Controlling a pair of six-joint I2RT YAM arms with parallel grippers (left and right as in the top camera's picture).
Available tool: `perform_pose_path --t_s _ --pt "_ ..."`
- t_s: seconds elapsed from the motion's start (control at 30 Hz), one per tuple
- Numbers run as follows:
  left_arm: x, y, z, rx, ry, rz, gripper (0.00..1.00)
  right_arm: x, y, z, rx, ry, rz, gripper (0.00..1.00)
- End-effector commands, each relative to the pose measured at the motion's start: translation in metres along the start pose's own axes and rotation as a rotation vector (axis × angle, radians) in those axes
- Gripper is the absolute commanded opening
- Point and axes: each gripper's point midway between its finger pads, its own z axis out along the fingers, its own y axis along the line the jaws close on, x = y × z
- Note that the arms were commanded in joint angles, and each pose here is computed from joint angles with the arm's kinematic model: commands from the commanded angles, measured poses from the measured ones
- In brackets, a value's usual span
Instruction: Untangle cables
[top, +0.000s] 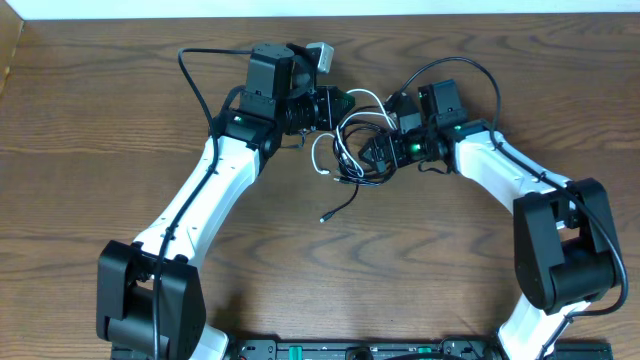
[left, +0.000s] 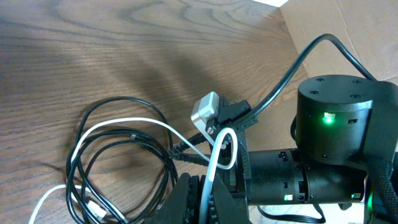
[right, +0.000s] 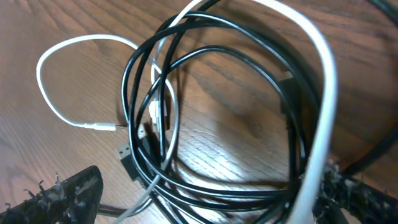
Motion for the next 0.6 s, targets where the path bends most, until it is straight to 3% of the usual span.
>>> perform_pose_path --t_s 0.0,0.3,0.57 --pt "-0.005 -0.002 -0.006 0.006 -0.02 -0.011 0.08 -0.016 -0.003 -0.023 -0.004 -0.057 -0.03 0.99" --pt "-0.076 -0.037 -0.068 0.097 -0.283 -0.091 0.08 -0.027 -0.013 -0.055 -0.11 -0.121 0.044 0.99" --pt "-0.123 -0.127 -0.162 0.281 -0.576 0.097 0.08 -0.023 -0.028 -0.045 0.056 -0.096 0.025 0.99"
